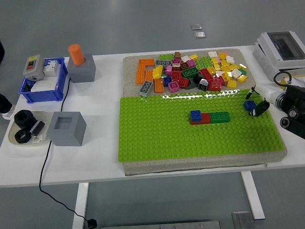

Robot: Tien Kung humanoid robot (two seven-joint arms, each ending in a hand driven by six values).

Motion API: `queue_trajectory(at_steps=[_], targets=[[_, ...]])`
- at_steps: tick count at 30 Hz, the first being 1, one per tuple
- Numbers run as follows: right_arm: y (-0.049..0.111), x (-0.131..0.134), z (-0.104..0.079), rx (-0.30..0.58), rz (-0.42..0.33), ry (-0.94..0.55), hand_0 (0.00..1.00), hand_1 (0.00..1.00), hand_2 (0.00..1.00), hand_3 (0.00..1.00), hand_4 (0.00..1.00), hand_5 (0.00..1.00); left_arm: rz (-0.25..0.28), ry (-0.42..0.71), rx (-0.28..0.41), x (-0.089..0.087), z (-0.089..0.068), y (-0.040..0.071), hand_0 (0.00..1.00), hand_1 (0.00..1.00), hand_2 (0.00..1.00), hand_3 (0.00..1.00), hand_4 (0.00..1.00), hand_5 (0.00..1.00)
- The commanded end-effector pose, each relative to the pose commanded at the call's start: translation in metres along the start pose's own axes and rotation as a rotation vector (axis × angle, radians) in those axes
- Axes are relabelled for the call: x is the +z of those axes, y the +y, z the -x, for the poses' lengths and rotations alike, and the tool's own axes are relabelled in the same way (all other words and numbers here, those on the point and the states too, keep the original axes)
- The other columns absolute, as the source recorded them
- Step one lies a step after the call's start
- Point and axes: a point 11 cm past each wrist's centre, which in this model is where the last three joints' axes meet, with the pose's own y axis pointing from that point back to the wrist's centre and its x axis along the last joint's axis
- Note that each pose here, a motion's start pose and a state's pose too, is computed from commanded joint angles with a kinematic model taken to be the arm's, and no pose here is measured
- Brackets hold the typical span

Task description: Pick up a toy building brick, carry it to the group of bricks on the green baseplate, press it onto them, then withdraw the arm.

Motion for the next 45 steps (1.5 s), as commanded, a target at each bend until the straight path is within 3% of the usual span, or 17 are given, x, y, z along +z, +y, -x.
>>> queue_trajectory(at_steps=[19, 20, 30, 37, 38, 45], targets=[[-0.0028, 0.0043, -0.0081, -0.004, 0.027, -0.006, 0.998, 0.998, 0.998, 0.714, 0.786, 0.031, 0.006, 0.000, -0.005, 0.0016, 0.0017, 0.0001, 0.863, 0.902, 0.879, 0.641, 0.916, 0.501], [-0.0028, 0.0042, -0.0078, -0.005, 0.027, -0.007, 0.998, 0.998, 0.998, 0.686, 0.661, 0.002, 0.006, 0.000, -0.005, 0.0017, 0.0018, 0.0001, 0.862, 0.902, 0.876, 0.641, 0.915, 0.502], [-0.0033, 0.0007, -0.0041, -0.026, 0.025, -0.006, 0.998, 0.998, 0.998, 0.685, 0.660, 0.002, 0.003, -0.003, -0.038, -0.0001, 0.0057, -0.0001, 0.862, 0.902, 0.875, 0.642, 0.916, 0.501], [-0.0031, 0.0012, -0.0027, -0.031, 0.027, -0.009, 0.998, 0.998, 0.998, 0.681, 0.630, 0.002, 0.004, 0.003, -0.037, -0.0003, 0.0047, -0.0001, 0.862, 0.902, 0.876, 0.642, 0.917, 0.500], [-0.0030, 0.0010, -0.0025, -0.032, 0.027, -0.010, 0.998, 0.998, 0.998, 0.677, 0.587, 0.002, 0.004, 0.003, -0.037, -0.0004, 0.0048, -0.0001, 0.862, 0.902, 0.875, 0.642, 0.920, 0.501], [-0.0027, 0.0001, -0.0005, -0.034, 0.025, -0.015, 0.998, 0.998, 0.998, 0.656, 0.597, 0.002, 0.005, 0.006, -0.035, -0.0003, 0.0048, -0.0002, 0.862, 0.902, 0.874, 0.643, 0.919, 0.499]])
